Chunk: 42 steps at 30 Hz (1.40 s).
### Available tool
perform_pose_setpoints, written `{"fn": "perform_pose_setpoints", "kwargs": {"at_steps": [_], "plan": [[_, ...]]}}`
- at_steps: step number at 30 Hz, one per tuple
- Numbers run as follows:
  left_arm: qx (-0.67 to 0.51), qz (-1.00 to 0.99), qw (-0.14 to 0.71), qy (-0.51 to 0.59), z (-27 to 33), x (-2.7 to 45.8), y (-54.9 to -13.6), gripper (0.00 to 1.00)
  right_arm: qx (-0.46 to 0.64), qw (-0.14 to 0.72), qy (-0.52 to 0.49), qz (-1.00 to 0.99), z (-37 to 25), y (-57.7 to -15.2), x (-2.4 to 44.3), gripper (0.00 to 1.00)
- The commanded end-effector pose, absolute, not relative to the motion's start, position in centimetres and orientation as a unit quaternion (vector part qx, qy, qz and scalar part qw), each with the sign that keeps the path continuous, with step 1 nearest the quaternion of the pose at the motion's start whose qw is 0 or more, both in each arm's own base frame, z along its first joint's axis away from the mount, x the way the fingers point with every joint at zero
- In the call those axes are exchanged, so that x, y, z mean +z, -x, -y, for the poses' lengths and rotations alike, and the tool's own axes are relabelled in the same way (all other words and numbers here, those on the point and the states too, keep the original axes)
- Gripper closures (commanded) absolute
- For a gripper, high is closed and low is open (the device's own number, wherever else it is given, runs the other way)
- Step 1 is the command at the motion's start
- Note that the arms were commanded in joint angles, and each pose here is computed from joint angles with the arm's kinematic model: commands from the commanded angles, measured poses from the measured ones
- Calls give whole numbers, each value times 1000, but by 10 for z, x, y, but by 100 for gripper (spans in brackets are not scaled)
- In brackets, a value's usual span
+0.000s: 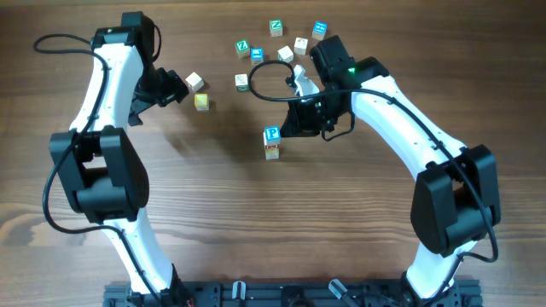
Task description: Form a tower
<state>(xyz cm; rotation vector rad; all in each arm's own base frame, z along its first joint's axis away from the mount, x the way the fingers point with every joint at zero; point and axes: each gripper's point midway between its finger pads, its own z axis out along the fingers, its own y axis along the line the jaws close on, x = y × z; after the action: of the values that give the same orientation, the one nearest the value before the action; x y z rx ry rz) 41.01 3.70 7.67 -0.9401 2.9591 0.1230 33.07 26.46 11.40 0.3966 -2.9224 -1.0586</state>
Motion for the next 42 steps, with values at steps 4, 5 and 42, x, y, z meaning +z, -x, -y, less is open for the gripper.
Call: {"fn": "perform_pose_setpoints", "kwargs": {"at_steps": [4,5,42], "plan": [[48,-950,18,309,-40,75,-409,0,-349,19,-93,932,-269,-329,115,96],[48,-950,18,309,-40,75,-409,0,-348,20,-89,933,-269,-329,115,96],[48,-950,18,309,-40,75,-409,0,-348,94,-22,932,-266,-307,116,96]]}}
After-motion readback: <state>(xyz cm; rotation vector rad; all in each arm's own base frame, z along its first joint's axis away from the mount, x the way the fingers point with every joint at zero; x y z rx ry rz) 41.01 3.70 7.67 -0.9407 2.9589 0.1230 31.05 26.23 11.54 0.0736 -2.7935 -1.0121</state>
